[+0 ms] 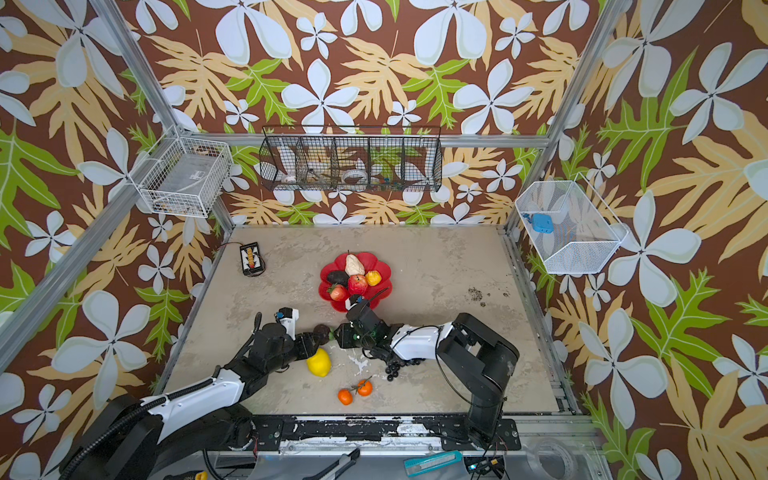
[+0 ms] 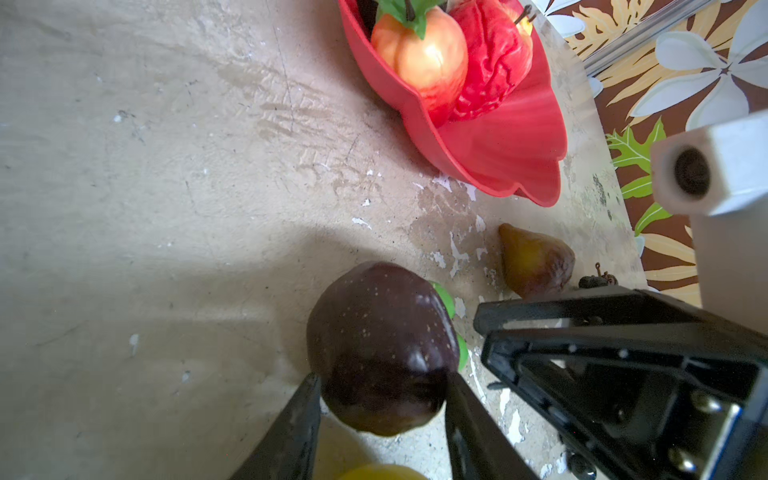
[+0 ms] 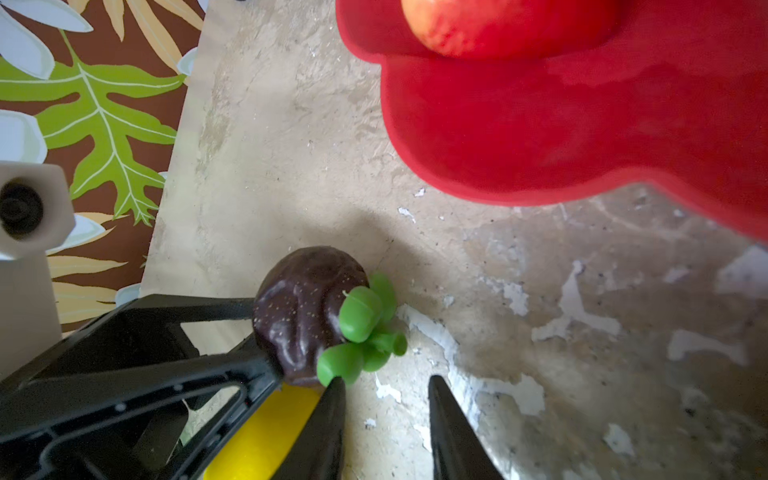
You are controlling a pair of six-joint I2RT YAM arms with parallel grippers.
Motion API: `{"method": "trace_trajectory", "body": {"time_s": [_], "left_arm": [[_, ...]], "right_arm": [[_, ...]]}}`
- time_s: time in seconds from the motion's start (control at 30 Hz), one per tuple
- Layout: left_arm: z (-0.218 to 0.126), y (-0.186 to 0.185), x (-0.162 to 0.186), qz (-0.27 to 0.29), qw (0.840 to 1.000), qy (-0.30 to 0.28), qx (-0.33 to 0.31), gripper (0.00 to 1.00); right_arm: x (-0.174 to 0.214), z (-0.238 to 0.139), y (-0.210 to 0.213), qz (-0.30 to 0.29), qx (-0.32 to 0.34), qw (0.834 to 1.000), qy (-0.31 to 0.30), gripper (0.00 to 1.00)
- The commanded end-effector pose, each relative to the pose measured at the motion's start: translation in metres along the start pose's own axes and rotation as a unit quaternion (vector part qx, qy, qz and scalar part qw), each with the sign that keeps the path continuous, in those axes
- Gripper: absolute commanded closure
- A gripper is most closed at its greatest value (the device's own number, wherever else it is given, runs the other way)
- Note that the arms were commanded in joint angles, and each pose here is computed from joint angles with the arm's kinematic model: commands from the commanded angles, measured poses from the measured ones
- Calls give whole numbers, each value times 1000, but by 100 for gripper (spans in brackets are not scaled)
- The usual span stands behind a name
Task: Place and organize the fake fruits in the fruit bowl
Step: 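Close the left gripper on the purple mangosteen while the right gripper stays beside it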
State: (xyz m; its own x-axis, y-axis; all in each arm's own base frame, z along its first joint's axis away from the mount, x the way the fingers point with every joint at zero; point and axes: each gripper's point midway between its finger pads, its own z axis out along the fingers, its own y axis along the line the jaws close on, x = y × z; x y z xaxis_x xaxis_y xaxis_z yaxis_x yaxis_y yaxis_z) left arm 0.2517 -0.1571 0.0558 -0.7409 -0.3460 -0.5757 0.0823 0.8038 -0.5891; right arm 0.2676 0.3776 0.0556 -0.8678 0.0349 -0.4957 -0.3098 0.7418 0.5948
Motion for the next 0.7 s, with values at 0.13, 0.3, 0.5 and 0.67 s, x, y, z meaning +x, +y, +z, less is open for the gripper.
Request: {"method": "trace_trajectory", "body": {"time_s": [0.13,0.3,0.5,0.67], "left_arm": [[0,-2,-4,-3,1000,-6,-1,51],[0,0,-3,-3,1000,-5,-3,51],[0,-1,-4,-3,1000,-6,-2,51],[1,-1,-3,-3,1000,-5,-1,51]], "right_arm": [[-6,4,6,-9,-35,999,-14,71],[-6,9,7,-15,-45,999,-10,72],[-4,15,4,-15,-46,999,-3,76],[-4,17,4,-14,-53,999,-4,79]]}}
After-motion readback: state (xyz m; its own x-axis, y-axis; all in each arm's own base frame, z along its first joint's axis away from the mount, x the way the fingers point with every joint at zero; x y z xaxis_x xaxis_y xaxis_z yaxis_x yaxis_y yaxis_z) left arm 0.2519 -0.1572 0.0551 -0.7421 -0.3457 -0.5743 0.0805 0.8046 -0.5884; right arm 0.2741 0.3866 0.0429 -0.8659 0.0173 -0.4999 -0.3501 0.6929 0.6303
